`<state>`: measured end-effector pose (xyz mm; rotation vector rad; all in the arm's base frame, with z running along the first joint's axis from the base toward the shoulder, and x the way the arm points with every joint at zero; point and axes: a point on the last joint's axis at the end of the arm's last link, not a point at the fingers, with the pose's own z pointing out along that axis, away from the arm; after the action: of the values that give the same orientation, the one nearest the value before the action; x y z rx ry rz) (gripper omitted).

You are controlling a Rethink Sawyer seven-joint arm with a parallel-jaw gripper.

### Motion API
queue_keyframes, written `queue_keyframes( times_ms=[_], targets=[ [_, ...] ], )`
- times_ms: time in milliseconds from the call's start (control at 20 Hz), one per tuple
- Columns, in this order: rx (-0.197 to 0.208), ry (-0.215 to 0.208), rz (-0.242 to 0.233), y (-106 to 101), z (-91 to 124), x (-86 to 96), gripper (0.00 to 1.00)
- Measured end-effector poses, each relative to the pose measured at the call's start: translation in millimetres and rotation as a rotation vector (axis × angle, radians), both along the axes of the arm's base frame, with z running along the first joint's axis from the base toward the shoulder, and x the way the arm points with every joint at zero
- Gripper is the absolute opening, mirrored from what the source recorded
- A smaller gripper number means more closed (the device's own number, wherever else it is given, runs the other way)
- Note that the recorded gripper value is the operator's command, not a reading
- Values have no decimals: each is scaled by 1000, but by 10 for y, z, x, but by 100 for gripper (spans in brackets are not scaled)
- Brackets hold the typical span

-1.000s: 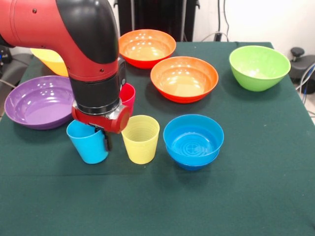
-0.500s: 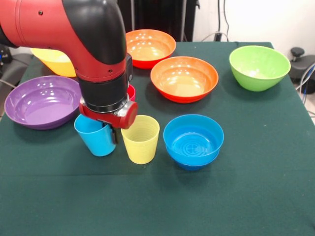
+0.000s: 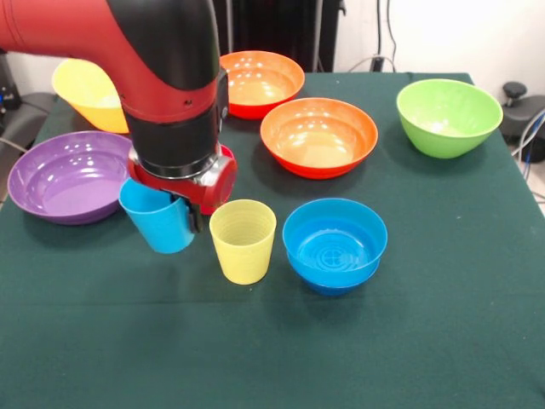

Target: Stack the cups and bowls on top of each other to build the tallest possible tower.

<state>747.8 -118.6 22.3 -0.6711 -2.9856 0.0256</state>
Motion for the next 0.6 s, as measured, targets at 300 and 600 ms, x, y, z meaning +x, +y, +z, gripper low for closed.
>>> queue_keyframes(
  times_ms=[300, 600],
  targets=[
    [-25, -30, 0, -42, 261, 197, 0],
    [-55, -95, -6, -115, 530, 438, 0]
  ],
)
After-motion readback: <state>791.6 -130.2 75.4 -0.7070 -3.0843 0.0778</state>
